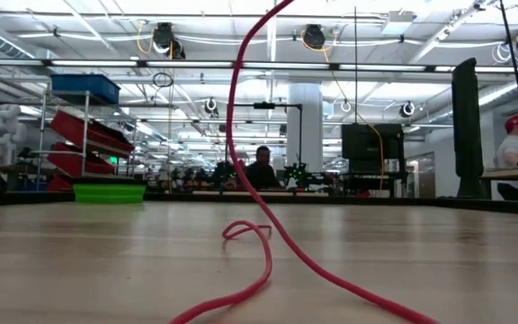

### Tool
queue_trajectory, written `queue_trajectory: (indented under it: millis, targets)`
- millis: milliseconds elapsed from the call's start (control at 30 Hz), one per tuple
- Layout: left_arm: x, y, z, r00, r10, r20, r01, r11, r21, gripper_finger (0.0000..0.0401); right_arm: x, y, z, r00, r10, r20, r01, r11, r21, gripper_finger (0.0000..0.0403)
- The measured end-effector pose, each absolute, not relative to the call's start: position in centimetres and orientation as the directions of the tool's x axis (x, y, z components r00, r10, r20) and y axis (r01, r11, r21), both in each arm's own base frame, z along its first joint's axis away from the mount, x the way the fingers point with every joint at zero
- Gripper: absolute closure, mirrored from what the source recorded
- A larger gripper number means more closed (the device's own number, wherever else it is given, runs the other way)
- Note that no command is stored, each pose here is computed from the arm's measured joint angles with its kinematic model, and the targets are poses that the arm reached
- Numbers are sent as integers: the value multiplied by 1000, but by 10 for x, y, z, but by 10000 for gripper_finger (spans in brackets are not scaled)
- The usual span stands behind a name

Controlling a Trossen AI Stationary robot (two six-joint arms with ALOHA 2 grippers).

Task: Coil cords
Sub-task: Coil the red wire into the spool

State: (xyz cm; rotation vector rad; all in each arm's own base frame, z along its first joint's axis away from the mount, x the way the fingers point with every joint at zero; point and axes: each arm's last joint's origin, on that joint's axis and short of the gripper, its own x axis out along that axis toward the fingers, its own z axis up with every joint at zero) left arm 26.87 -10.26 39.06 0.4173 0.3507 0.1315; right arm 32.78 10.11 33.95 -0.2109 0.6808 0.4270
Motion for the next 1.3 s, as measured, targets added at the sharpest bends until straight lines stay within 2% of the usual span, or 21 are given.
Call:
queue_trajectory:
  millis: [367,567,833,1067,1300]
  targets:
    - [267,-104,390,926,223,-306,-100,924,370,397,324,100,337,666,299,-684,-414,910,-6,403]
    - [267,-108,390,932,210,-296,-98,932,350,397,319,96,331,629,211,-749,-341,940,-22,403]
    - [263,-107,395,938,201,-281,-102,938,330,397,315,104,330,607,222,-763,-341,940,2,403]
    - [259,-106,391,925,194,-327,-81,941,329,397,309,115,330,593,238,-769,-366,931,7,403]
    - [258,-110,386,918,33,-395,66,970,233,397,295,113,350,654,157,-740,-313,947,-75,403]
